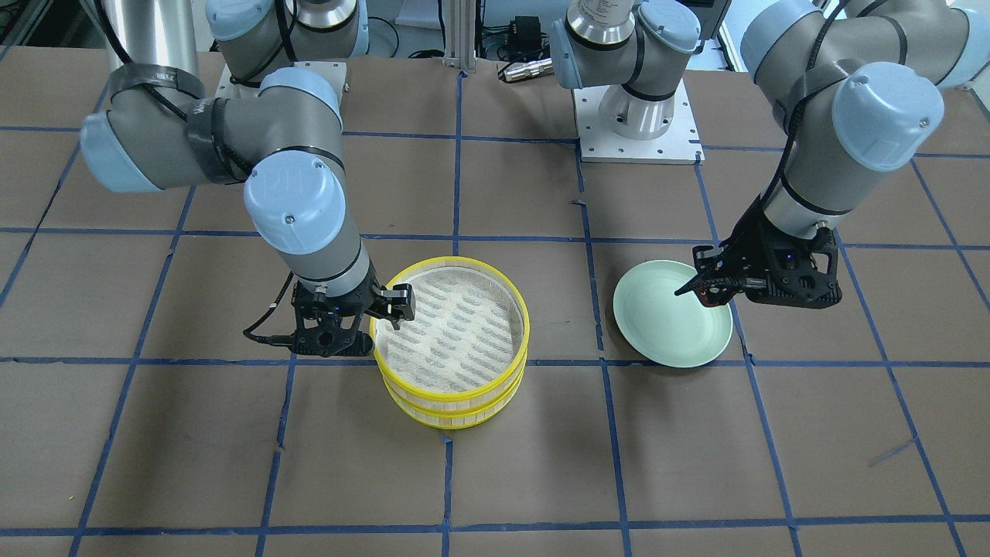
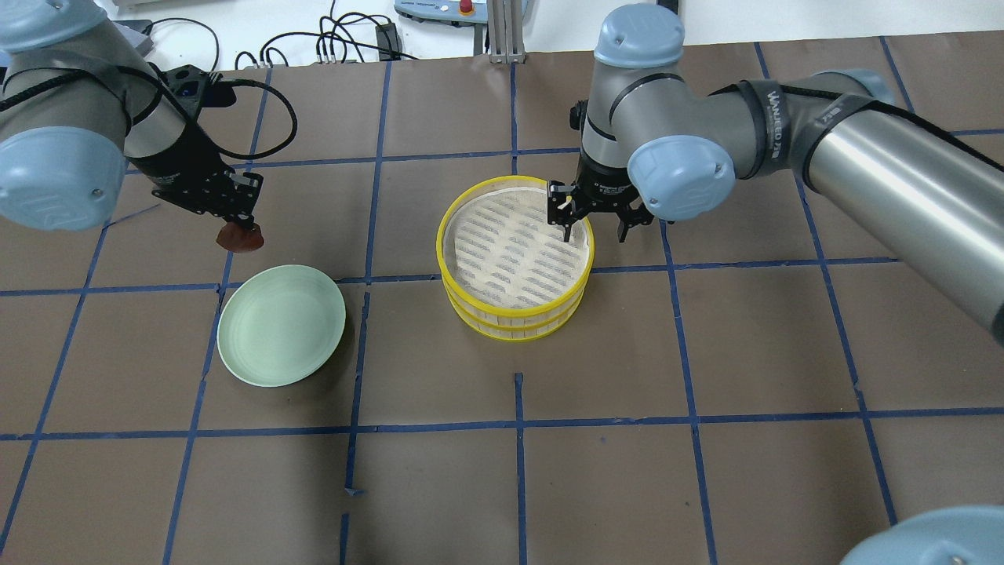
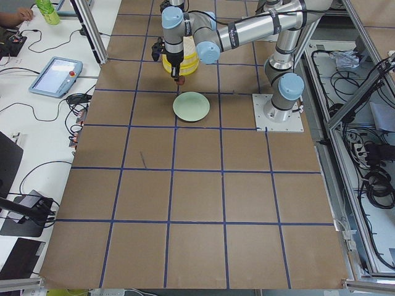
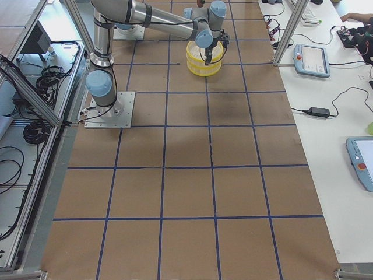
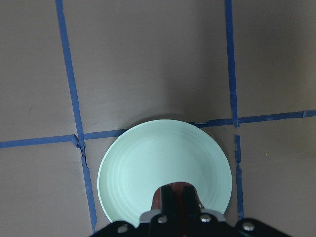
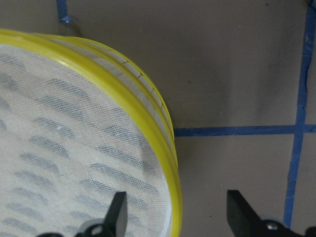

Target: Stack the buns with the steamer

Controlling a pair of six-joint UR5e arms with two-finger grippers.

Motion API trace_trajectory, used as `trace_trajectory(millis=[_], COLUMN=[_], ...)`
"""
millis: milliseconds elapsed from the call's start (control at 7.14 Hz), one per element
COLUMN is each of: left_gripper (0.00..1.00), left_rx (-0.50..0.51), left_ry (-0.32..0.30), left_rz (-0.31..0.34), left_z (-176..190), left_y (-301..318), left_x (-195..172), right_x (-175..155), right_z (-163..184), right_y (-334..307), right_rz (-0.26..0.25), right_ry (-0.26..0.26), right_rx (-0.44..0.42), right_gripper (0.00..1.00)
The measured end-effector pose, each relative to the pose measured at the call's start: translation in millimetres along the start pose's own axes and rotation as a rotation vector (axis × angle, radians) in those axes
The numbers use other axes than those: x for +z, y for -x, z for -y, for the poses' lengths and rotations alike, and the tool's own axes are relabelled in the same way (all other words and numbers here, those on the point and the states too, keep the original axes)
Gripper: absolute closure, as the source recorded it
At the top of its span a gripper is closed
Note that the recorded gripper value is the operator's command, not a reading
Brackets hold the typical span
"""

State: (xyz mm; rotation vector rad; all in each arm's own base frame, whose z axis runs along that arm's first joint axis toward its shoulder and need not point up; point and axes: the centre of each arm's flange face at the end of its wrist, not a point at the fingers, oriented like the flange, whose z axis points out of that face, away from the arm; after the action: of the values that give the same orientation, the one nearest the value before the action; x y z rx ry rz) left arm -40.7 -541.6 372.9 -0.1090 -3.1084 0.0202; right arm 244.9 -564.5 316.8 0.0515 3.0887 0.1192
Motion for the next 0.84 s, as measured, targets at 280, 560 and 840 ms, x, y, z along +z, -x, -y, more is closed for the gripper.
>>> trace_trajectory(millis=[280, 560, 840], left_gripper=[0.98, 0.97, 0.93], left_rx=[-0.062, -0.111, -0.123], left_ry=[-0.015, -0.065, -0.112], left_rz=[-0.02, -0.039, -0.065], left_z=[-4, -17, -16], left_y=[-79, -179, -235], left_x=[0, 3, 25], right_x=[-87, -156, -192], right_z=[-9, -46, -91], right_y=[-31, -72, -86], right_rz=[0.013, 0.014, -0.007], right_ry=[-0.013, -0.013, -0.041], right_rx=[0.046, 0.07, 0.07], right_gripper=[0.0, 0.0, 0.0])
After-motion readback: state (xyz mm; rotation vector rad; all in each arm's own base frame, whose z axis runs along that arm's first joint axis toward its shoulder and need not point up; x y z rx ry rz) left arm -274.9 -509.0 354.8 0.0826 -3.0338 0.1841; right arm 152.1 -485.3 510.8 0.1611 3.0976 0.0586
